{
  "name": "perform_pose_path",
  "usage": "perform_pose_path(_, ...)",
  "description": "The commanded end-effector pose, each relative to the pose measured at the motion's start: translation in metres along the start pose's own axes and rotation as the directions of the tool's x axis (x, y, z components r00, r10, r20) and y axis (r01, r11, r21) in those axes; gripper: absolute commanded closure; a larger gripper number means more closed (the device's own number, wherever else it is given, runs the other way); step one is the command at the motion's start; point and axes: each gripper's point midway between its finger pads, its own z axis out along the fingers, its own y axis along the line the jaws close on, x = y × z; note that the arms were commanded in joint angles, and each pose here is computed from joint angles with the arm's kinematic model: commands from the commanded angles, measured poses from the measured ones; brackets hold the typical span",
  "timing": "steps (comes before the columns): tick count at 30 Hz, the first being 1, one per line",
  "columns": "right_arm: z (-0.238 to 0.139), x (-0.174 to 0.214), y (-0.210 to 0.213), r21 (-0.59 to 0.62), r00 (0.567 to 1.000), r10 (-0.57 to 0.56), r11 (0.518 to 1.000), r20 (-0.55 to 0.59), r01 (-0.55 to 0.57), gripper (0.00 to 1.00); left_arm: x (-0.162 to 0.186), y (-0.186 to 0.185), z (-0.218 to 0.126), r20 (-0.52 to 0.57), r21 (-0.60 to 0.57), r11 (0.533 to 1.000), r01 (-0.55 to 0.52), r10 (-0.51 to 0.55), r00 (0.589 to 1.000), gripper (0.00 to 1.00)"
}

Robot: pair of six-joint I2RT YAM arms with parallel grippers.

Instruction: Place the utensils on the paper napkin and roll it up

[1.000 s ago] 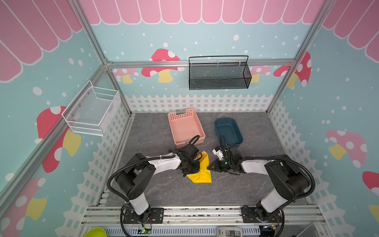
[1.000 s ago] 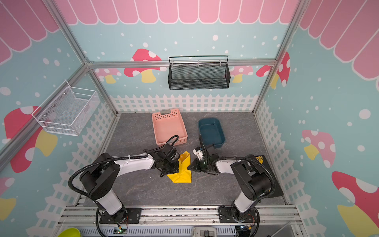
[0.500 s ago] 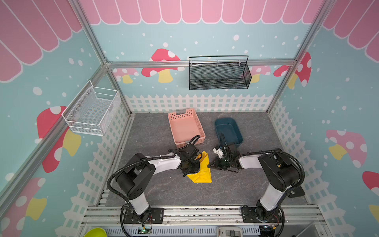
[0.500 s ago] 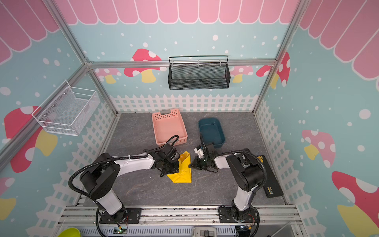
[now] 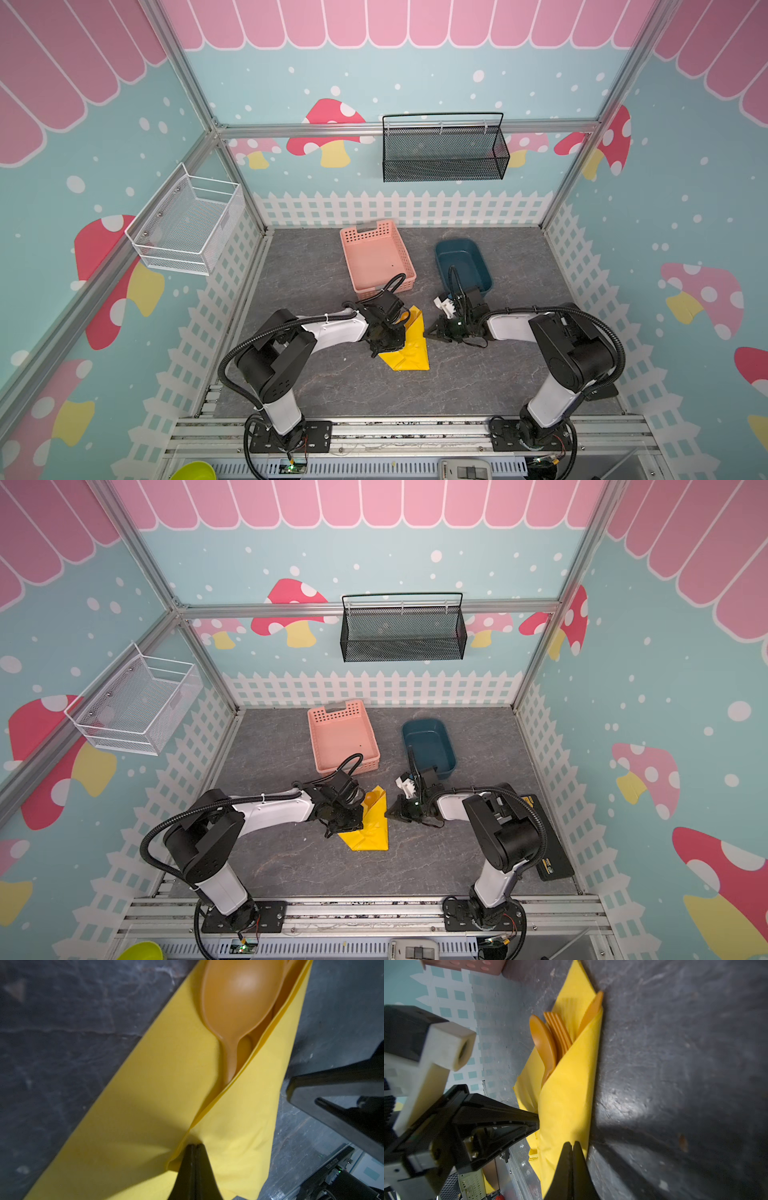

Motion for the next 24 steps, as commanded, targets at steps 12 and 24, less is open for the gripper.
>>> perform_pose_path(12,0.015,-0.006,-0.032,0.067,0.999,0.024,0.997,-0.036,-0.021,1.0,0.029,0.052,0.02,-0.096,-0.192,0.981,0.012,-0.031,0.995,0.97)
perform_pose_path(24,0.0,-0.033,-0.003,0.026,0.999,-0.044,0.999,0.019,0.044,1.0,0.03,0.053,0.02,-0.101,-0.2,0.98,0.012,-0.032,0.994,0.98)
